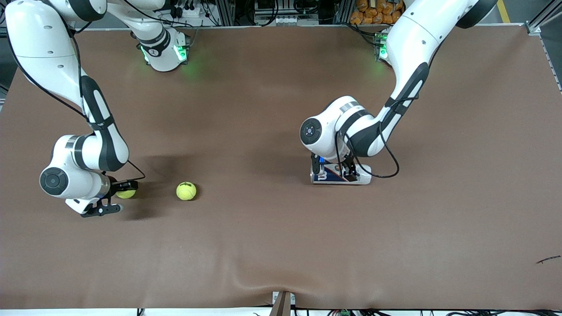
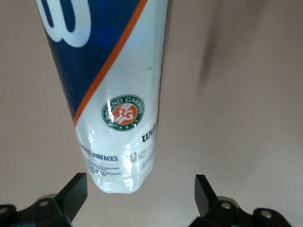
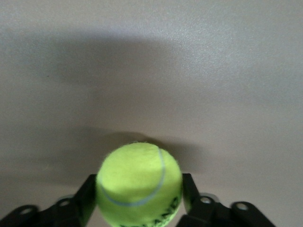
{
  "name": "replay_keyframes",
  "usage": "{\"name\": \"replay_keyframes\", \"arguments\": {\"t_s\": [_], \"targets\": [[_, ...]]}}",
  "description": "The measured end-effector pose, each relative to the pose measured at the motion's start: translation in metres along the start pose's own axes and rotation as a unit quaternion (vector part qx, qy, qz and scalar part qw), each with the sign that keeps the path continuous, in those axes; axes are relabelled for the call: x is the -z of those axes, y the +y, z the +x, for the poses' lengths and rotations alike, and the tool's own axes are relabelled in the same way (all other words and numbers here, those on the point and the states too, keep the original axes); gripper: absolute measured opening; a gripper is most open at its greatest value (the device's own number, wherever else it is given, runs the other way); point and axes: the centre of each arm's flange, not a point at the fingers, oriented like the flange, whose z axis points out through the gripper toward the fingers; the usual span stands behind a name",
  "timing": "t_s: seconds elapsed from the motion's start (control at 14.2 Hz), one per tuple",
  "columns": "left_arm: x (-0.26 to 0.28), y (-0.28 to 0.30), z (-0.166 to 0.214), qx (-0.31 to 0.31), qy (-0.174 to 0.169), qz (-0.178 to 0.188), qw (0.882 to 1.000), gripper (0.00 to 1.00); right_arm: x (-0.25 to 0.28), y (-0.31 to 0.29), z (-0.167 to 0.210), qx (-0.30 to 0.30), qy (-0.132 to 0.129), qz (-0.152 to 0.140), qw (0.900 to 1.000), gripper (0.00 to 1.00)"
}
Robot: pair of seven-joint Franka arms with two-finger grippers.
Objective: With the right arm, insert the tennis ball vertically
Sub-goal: 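Lift the ball with the right gripper while the left gripper holds the can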
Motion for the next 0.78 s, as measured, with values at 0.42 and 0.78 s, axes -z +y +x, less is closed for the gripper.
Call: {"name": "replay_keyframes", "arguments": {"t_s": [0.42, 0.78], "targets": [[-0.010, -0.003, 0.012, -0.010, -0.006, 0.009, 1.000, 1.00, 0.011, 0.009, 0.004, -0.016, 0.015, 0.009, 1.000, 0.67], [-0.018, -0.001, 0.021, -0.020, -0.014, 0.015, 1.000, 1.00, 0.045, 0.021, -0.006, -0.028, 0.010, 0.077, 0.997, 0.67]]}}
